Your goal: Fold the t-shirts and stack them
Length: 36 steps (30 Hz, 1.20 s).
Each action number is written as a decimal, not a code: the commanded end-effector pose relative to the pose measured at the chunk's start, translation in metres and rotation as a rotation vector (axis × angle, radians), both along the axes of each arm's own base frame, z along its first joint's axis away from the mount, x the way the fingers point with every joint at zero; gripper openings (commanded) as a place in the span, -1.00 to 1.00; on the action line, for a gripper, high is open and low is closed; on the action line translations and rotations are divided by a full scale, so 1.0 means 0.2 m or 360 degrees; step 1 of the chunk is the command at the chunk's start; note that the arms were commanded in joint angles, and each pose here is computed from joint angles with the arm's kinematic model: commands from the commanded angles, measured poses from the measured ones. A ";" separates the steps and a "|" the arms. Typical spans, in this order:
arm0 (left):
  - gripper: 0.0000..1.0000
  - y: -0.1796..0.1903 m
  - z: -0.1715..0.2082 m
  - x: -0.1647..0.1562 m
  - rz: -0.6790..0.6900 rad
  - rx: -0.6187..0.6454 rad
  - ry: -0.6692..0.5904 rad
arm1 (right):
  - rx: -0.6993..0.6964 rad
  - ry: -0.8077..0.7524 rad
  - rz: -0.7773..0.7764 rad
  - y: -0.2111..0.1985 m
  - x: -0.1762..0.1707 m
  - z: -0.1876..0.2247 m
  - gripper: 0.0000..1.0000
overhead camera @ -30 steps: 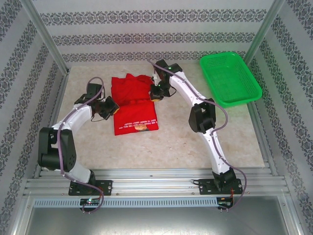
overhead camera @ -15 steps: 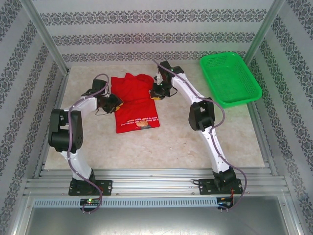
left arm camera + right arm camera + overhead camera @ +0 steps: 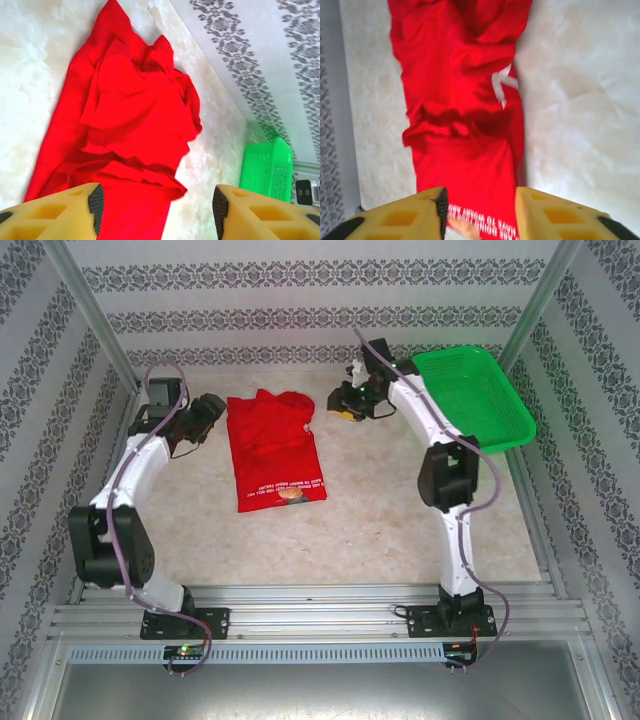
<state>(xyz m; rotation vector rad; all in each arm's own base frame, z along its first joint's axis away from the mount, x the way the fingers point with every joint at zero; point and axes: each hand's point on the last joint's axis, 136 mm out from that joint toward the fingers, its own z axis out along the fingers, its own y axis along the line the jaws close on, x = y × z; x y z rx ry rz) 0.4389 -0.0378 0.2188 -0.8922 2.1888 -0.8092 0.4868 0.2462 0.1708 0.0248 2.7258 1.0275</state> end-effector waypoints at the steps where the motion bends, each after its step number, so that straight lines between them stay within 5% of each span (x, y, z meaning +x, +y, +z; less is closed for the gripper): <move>1: 0.11 -0.10 -0.19 -0.25 -0.0108 0.0092 0.0243 | 0.0135 0.0029 0.0106 0.10 -0.15 -0.03 -0.35; 6: -0.63 -0.29 -0.48 -0.47 -0.0220 0.0062 0.0439 | 0.0293 0.0216 0.0070 0.22 -0.25 -0.24 -0.85; 12: -0.78 -0.40 -0.68 -0.44 -0.0256 0.0013 0.0527 | 0.0349 0.0292 0.0051 0.35 -0.22 -0.43 -0.92; 28: -0.77 -0.20 -0.84 0.11 -0.0059 0.0146 0.0494 | 0.0472 0.0287 -0.0156 0.47 0.19 -0.59 -0.85; 36: -0.25 -0.10 -0.49 0.31 0.0009 0.0173 0.0184 | 0.0549 0.0170 -0.0083 0.49 0.22 -0.33 -0.73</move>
